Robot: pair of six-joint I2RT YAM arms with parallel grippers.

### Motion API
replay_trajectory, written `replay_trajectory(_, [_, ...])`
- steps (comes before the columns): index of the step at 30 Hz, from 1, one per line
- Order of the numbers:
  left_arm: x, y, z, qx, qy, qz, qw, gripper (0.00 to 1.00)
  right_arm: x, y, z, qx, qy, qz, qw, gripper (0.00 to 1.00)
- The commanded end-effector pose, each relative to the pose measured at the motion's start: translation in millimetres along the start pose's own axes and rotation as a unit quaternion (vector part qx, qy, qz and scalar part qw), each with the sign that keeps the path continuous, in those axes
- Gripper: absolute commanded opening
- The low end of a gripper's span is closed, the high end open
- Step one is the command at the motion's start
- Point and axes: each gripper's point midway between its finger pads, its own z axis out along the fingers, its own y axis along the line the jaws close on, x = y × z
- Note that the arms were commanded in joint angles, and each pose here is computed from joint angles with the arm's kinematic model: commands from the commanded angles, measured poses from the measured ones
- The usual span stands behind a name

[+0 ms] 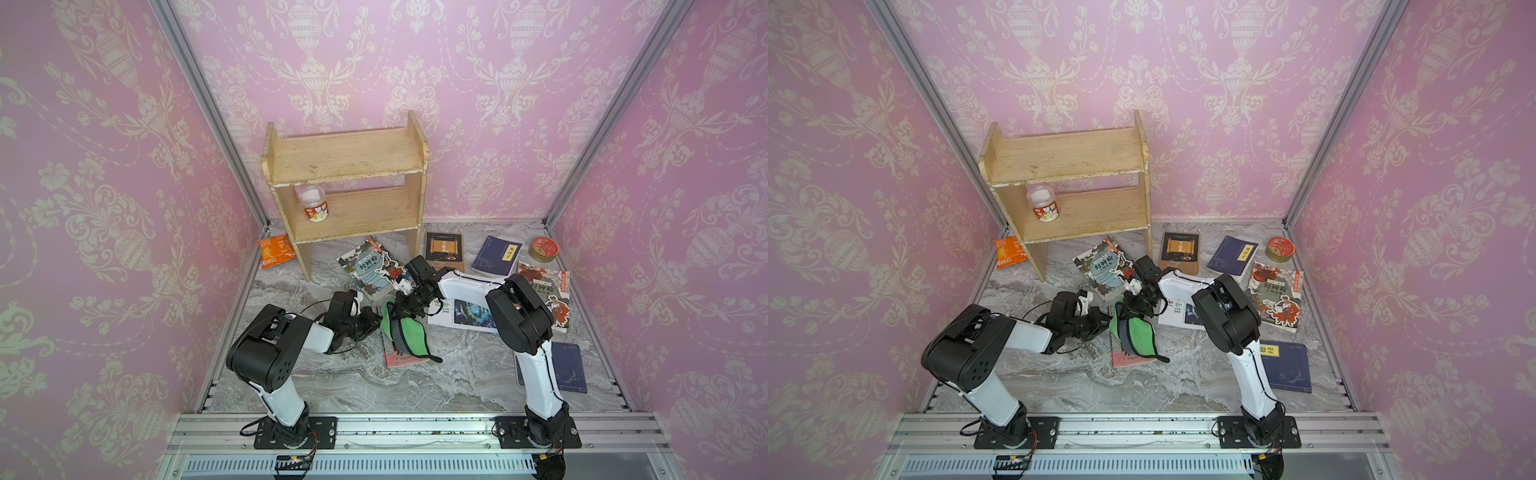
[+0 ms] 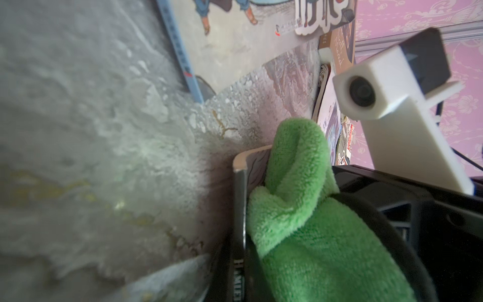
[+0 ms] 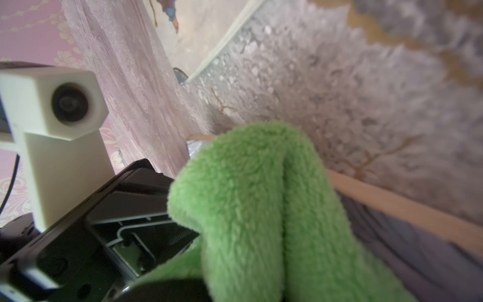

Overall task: Wipe the cover of the book
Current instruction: Wipe the dirt from the cover of the book.

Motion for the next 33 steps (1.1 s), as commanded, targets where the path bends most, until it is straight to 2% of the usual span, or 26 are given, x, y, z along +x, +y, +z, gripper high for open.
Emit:
replay_trajectory(1, [36,20,-5,-0.038,0.076,-0.015,0.996,0.0,60,-51,21,0.11,0.046,-0.001,0.993,0.0])
replay_trajectory(3, [33,23,-9,-0.052,0.078,-0.013,0.996,0.0,105,-81,16,0.135,0.066,0.014,0.989,0.0])
replay_trajectory(6, [29,30,-18,-0.083,0.087,-0.006,0.993,0.0,139,-110,-4,0.159,0.062,0.029,0.985,0.0])
replay_trajectory(8, [29,35,-24,-0.106,0.097,-0.004,0.99,0.0,149,-121,-19,0.172,0.052,0.038,0.983,0.0])
replay_trajectory(11, [27,39,-35,-0.145,0.105,0.013,0.984,0.0,147,-121,-41,0.175,0.026,0.043,0.983,0.0])
replay_trajectory(14, [24,45,-49,-0.195,0.109,0.04,0.974,0.0,133,-115,-57,0.196,0.007,0.017,0.981,0.0])
replay_trajectory(18, [24,47,-58,-0.222,0.124,0.049,0.966,0.0,115,-110,-58,0.212,0.011,-0.004,0.977,0.0])
replay_trajectory(22, [10,48,-74,-0.267,0.103,0.066,0.956,0.0,108,-107,-52,0.2,0.006,-0.006,0.98,0.0])
replay_trajectory(25, [-3,56,-92,-0.309,0.066,0.068,0.946,0.0,103,-99,-48,0.181,-0.001,-0.007,0.983,0.0])
replay_trajectory(27, [-12,57,-98,-0.314,0.046,0.06,0.946,0.0,101,-85,-37,0.159,-0.001,-0.009,0.987,0.0])
replay_trajectory(28, [-14,57,-98,-0.312,0.042,0.055,0.947,0.02,102,-78,-30,0.153,0.001,-0.014,0.988,0.0])
replay_trajectory(30, [-19,55,-99,-0.311,0.036,0.051,0.948,0.34,104,-56,-12,0.139,0.01,-0.032,0.99,0.0])
replay_trajectory(33, [-29,48,-100,-0.307,0.024,0.054,0.95,0.7,103,-28,14,0.096,0.02,-0.031,0.995,0.0])
